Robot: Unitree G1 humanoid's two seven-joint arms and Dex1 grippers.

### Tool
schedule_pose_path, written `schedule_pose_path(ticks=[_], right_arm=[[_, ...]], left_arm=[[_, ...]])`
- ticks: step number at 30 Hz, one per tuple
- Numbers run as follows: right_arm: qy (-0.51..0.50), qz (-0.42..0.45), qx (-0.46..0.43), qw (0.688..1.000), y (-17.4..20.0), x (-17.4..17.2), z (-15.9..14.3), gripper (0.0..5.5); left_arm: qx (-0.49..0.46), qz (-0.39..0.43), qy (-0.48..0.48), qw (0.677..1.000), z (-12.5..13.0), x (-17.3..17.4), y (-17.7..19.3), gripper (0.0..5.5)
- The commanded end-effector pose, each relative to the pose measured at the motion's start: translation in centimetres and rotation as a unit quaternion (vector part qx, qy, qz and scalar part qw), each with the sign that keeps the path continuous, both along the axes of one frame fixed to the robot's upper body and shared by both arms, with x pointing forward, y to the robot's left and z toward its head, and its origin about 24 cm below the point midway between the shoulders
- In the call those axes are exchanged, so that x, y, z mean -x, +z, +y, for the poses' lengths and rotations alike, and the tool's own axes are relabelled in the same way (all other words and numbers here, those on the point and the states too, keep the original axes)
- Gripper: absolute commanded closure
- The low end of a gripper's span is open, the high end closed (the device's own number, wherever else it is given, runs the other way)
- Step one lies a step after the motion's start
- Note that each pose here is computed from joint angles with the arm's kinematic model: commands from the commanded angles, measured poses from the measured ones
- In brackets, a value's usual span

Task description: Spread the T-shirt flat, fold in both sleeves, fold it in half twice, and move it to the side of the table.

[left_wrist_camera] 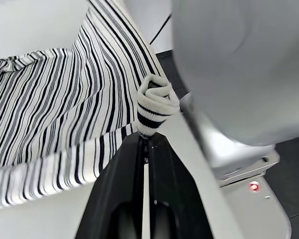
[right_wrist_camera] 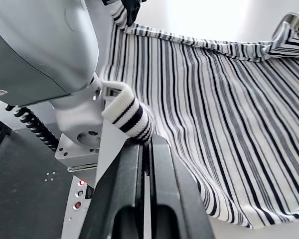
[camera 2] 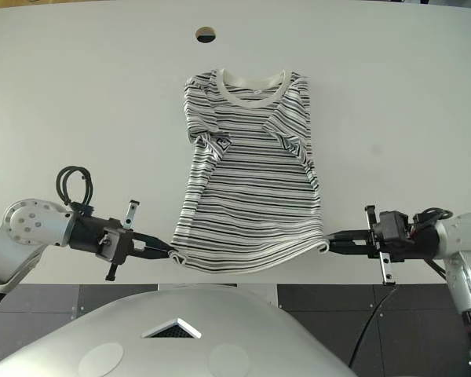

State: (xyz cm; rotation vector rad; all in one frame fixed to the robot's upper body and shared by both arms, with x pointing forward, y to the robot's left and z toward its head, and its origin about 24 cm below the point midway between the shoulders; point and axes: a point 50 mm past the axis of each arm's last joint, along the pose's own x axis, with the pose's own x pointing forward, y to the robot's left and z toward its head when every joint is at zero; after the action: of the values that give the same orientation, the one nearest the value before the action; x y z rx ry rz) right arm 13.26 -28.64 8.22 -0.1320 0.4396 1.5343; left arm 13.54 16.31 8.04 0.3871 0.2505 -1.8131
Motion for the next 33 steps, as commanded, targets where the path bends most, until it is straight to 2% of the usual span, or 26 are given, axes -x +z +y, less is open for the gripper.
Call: schedule_pose_path(ticks=[1, 4, 8, 11, 16, 24, 29, 33], right_arm=[[0.001, 0.003, -0.006, 1.000, 0.9, 0.0, -0.3, 5.40], [-0.002, 0.000, -0.011, 1.000, 1.3, -0.1, -0.2, 5.40], [-0.046, -0.080, -0.040, 0.995, 1.7, -2.5, 0.6, 5.40], [-0.105, -0.167, -0.059, 0.979, 1.8, -5.3, 1.0, 5.40], [-0.193, -0.257, -0.015, 0.947, 0.6, -9.9, 1.3, 5.40], [-0.265, -0.339, 0.045, 0.901, -0.4, -15.4, 1.9, 5.40], [-0.289, -0.356, 0.074, 0.886, -0.6, -18.1, 3.2, 5.40], [-0.287, -0.350, 0.106, 0.886, -1.7, -19.0, 4.0, 5.40]], left_arm=[[-0.002, 0.029, -0.022, 0.999, 0.7, 0.8, 1.3, 5.39], [0.011, 0.033, -0.024, 0.999, 0.7, 1.1, 1.8, 5.39], [0.055, -0.065, 0.069, 0.994, 0.0, -2.2, 2.1, 5.39], [0.084, -0.153, 0.189, 0.966, -0.1, -6.5, 2.4, 5.39], [0.100, -0.233, 0.331, 0.909, 0.4, -12.6, 2.7, 5.39], [0.069, -0.259, 0.389, 0.882, 0.3, -17.1, 0.7, 5.39], [0.042, -0.255, 0.419, 0.871, 1.3, -18.8, -0.8, 5.39], [0.024, -0.247, 0.421, 0.872, 0.6, -19.8, -1.9, 5.39]])
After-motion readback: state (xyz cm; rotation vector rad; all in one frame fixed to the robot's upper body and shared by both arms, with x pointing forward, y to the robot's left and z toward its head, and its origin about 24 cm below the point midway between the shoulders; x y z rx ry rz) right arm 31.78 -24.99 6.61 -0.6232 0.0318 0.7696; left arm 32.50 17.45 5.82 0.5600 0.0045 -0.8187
